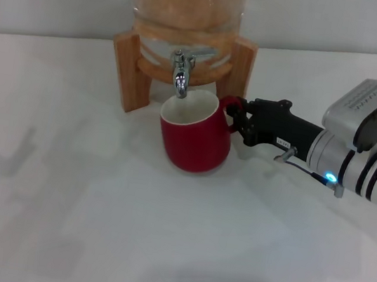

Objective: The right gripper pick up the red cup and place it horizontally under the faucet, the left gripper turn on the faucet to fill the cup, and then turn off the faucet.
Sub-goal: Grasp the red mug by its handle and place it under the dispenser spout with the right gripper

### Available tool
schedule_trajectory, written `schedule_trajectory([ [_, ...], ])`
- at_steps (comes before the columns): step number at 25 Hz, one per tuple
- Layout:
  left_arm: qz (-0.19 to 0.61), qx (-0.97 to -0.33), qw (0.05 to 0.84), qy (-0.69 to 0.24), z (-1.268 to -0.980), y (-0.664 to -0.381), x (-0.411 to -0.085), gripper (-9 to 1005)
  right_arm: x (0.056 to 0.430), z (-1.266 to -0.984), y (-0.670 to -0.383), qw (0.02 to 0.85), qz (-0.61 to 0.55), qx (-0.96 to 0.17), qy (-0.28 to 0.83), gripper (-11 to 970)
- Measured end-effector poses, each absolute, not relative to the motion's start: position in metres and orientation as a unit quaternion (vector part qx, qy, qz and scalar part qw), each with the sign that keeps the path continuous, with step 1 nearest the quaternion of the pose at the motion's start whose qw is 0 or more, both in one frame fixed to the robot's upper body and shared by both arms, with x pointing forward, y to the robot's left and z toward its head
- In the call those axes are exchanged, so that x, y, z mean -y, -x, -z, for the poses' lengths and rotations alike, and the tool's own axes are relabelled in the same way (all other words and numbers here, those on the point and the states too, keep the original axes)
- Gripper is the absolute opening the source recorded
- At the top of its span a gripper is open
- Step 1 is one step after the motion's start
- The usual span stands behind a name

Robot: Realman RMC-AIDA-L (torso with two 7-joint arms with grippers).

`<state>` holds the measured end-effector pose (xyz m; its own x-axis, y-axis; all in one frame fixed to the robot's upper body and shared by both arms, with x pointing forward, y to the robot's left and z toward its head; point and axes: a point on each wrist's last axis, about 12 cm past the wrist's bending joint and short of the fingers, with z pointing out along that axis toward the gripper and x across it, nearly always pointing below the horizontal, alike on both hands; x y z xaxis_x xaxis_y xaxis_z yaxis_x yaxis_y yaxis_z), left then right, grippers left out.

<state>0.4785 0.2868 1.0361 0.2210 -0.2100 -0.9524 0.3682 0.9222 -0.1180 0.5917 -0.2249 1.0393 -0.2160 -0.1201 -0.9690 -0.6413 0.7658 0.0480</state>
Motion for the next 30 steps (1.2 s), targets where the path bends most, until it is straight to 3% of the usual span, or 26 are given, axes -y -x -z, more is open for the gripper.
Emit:
schedule_trajectory([
  [30, 0.185, -0.597, 0.778, -0.066, -1.0358, -0.4786, -0.2869, 876, 0.2263, -1.0361, -0.5915, 0.564, -0.219, -0.754, 0.256, 150],
])
